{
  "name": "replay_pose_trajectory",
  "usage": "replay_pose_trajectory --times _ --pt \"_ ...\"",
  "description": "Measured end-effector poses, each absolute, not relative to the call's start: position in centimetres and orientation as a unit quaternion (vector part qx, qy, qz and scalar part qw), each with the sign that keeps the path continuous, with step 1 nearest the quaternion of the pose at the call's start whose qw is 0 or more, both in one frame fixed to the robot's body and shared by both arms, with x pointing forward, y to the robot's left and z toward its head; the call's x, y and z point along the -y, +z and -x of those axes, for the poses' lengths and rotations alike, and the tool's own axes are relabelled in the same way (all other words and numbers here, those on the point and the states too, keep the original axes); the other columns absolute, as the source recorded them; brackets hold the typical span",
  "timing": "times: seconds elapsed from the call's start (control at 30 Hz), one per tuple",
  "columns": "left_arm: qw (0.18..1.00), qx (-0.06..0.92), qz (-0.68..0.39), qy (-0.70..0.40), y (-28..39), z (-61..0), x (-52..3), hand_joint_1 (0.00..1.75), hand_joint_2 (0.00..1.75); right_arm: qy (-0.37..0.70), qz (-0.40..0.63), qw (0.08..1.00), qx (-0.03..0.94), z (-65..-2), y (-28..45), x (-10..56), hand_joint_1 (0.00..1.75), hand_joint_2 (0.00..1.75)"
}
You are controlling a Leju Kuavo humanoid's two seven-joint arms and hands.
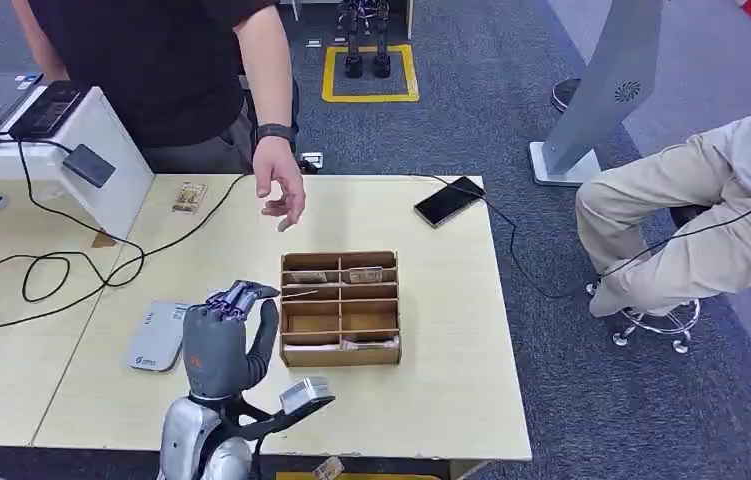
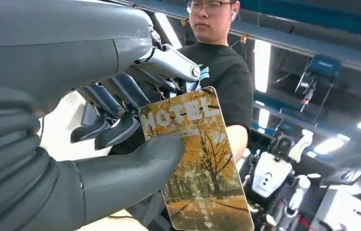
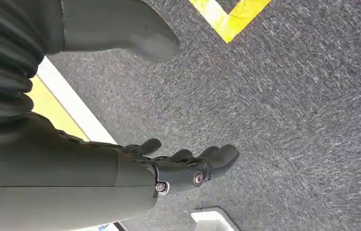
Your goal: Pass the card to the sensor for recognition and then transmit it.
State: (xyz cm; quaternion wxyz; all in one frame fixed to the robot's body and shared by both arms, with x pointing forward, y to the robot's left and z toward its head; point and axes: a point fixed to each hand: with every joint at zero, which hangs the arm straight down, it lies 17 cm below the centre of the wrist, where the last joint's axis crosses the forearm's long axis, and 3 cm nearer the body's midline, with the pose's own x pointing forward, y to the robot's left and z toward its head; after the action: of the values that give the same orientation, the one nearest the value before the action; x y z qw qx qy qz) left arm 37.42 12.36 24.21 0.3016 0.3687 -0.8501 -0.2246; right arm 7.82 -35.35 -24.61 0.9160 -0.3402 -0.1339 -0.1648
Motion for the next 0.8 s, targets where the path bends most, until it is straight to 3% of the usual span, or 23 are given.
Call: replay_pose_trajectory --times 0.2,0.4,0.73,0.8 --pt "0.379 0.872 -0.305 -0.064 26.9 -39.3 -17.0 1.75 1.75 -0.16 0.347 0.915 0.129 -7.8 -24.5 35.5 0.0 1.75" --pt "0.487 0.854 -0.138 0.117 26.2 -43.6 -20.2 1.75 1.75 -0.15 0.351 0.915 0.131 -7.9 -24.4 35.4 0.0 1.75" --pt "0.528 0.822 -0.136 0.161 25.8 -50.7 -22.9 1.75 1.75 -0.129 0.346 0.92 0.134 -8.7 -24.4 34.9 0.0 1.75" --pt "0.53 0.82 -0.143 0.161 25.8 -51.3 -23.3 0.0 1.75 -0.126 0.345 0.92 0.135 -8.8 -24.4 34.8 0.0 1.75"
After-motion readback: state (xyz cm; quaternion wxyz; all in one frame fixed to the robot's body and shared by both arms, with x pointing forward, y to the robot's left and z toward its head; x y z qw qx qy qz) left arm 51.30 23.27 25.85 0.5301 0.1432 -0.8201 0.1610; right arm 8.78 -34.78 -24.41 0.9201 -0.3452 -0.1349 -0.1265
